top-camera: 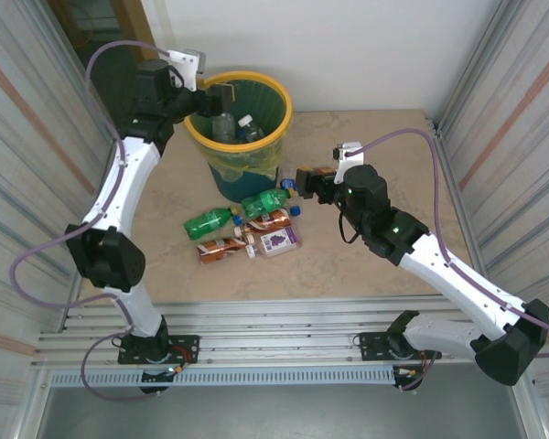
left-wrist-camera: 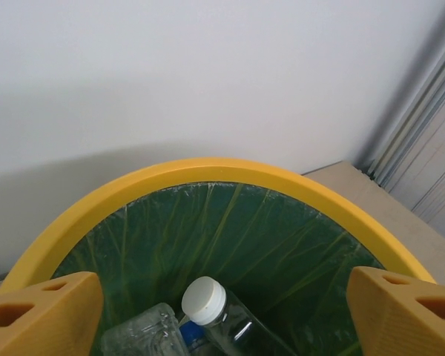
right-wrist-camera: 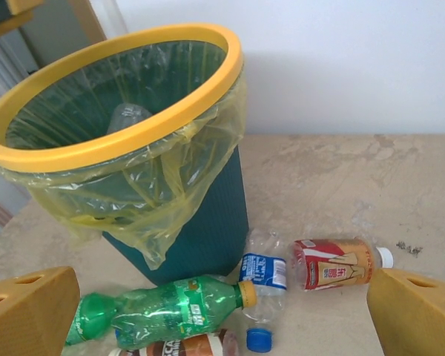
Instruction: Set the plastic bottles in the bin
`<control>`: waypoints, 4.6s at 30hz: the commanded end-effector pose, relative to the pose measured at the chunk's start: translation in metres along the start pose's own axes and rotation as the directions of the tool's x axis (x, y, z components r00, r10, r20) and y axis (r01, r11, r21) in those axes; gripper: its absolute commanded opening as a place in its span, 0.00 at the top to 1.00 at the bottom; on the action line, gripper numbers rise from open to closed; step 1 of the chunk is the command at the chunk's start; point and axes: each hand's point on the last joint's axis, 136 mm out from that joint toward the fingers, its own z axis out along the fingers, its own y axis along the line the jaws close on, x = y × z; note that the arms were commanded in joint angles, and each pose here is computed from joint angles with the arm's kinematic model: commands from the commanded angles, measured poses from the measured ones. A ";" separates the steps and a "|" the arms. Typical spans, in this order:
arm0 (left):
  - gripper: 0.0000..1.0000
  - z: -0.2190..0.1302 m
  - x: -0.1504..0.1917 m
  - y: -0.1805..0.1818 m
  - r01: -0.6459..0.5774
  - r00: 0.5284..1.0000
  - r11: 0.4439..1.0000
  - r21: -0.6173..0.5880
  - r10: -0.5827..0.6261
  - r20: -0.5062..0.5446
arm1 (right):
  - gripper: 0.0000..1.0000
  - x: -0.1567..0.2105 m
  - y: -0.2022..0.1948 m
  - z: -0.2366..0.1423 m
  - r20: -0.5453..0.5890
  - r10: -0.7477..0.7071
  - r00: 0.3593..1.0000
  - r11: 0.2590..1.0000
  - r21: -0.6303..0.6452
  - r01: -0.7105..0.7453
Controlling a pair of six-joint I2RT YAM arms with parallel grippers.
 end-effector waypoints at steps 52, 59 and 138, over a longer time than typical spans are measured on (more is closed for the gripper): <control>0.01 -0.157 0.141 0.061 0.257 0.964 0.848 -0.463 -0.192 0.184 | 0.02 0.152 -0.152 0.170 -0.289 0.666 0.688 0.620 0.727 -0.294; 0.01 -0.156 0.142 0.056 0.265 0.962 0.859 -0.438 -0.204 0.181 | 0.02 0.157 -0.156 0.188 -0.294 0.678 0.673 0.614 0.730 -0.300; 0.01 -0.155 0.109 0.024 0.367 0.919 0.899 -0.237 -0.312 0.240 | 0.54 0.113 -0.106 0.150 -0.414 0.427 0.804 0.831 0.531 -0.168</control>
